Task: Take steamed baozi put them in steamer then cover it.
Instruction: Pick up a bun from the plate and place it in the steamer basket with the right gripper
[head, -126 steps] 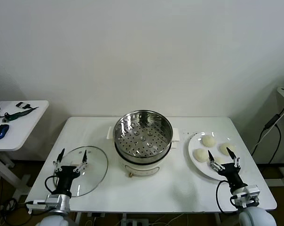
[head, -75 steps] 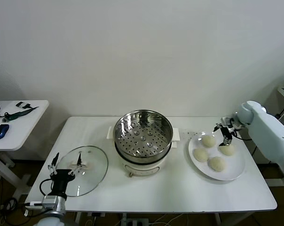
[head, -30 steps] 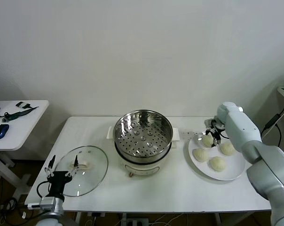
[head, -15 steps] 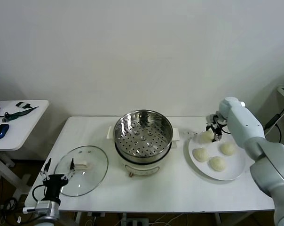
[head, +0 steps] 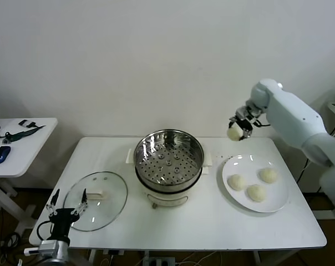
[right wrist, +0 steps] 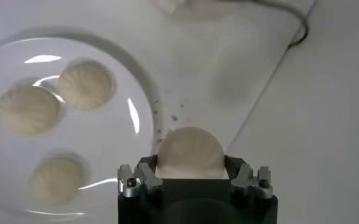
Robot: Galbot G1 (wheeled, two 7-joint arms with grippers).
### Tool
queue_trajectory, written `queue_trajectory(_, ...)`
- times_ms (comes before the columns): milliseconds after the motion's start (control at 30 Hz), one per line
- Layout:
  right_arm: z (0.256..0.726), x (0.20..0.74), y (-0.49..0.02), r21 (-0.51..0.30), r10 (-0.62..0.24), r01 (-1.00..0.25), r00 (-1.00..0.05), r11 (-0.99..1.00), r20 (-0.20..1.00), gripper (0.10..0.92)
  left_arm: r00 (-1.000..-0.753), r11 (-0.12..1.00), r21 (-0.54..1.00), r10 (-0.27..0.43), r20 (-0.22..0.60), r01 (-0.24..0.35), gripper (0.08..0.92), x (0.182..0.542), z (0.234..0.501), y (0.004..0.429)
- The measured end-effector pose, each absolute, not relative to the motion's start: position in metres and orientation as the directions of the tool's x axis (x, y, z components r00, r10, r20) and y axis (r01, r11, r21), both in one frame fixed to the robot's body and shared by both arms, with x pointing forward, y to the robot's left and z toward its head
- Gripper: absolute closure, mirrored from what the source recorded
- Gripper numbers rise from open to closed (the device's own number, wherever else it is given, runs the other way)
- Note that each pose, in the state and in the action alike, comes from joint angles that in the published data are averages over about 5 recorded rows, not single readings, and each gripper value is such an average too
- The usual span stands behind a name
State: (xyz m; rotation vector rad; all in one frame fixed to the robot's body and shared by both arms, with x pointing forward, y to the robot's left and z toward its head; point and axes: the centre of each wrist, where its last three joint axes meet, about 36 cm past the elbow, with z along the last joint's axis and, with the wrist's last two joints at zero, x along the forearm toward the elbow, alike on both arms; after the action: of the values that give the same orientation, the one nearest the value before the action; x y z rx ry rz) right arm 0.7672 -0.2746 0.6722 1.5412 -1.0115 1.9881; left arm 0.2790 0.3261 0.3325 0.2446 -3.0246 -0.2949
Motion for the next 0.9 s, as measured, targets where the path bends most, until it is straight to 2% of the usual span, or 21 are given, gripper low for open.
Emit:
queue_trajectory(167,0.697,0.759,-0.214,-0.272,-0.122,-0.583,-0.283,-0.766,0.951,0.297,-0.983,0.970,0.192,-0.167,0.082,-0.149,0.177,0.276,0.332,0.325)
queue_trajectory(333,0.702,0.746,-0.152,-0.242,-0.132,-0.432,-0.268,-0.869,0.954,0.298,-0.982,0.971,0.189,-0.167,0.086,-0.148,0.177,0.273,0.331,0.324)
queue_trajectory(600,0.682,0.726,-0.078,-0.178,-0.118,-0.220,-0.261,-0.959,0.958,0.294,-0.983,0.971,0.190,-0.165,0.084,-0.147,0.177,0.269,0.336,0.323)
queue_trajectory(900,0.648,0.710,-0.034,-0.112,-0.093,-0.054,-0.275,-0.992,0.957,0.293,-0.984,0.971,0.193,-0.161,0.081,-0.143,0.177,0.267,0.338,0.322)
